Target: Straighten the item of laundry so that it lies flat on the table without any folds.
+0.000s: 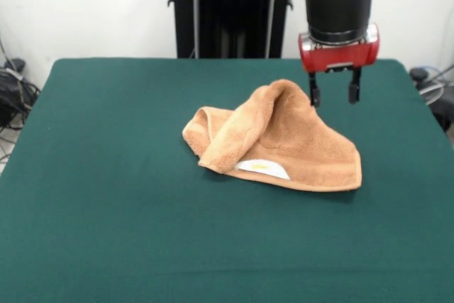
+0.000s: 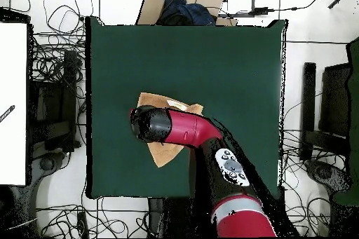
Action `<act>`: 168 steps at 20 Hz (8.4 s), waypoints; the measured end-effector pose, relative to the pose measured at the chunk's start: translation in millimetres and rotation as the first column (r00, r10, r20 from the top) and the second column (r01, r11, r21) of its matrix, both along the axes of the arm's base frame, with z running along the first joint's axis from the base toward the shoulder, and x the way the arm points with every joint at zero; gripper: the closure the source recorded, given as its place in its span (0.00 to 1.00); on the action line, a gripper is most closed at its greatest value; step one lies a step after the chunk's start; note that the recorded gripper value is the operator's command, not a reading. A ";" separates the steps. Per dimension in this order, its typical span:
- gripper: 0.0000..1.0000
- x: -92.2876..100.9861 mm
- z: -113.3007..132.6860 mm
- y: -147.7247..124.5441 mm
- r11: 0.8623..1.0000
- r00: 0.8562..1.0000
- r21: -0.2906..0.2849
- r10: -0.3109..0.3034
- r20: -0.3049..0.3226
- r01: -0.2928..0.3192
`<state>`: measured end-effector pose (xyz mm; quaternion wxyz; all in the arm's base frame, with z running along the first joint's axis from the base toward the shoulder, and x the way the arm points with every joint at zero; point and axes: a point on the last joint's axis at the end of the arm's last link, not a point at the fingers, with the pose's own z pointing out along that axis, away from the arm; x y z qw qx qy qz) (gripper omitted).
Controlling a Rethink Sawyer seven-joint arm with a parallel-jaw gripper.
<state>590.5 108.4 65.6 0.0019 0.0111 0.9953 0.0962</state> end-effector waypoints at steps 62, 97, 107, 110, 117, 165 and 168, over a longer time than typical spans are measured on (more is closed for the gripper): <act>1.00 -66.7 -92.2 -111.3 0.985 0.983 0.086 -0.138 -0.120 0.149; 1.00 -101.9 -35.5 -66.4 0.995 0.995 -0.102 -0.010 0.096 0.020; 1.00 -113.8 -13.9 -63.2 0.993 0.995 -0.115 -0.020 0.098 0.031; 1.00 -114.0 -14.3 -69.6 0.992 0.995 -0.114 -0.034 0.096 0.045; 1.00 -122.2 -27.2 -85.3 0.991 0.995 -0.101 -0.077 0.060 0.083; 0.00 -92.4 -27.5 -108.5 0.994 0.993 -0.048 -0.100 -0.070 0.096; 0.00 -86.2 -28.8 -110.7 0.994 0.993 -0.041 -0.104 -0.062 0.101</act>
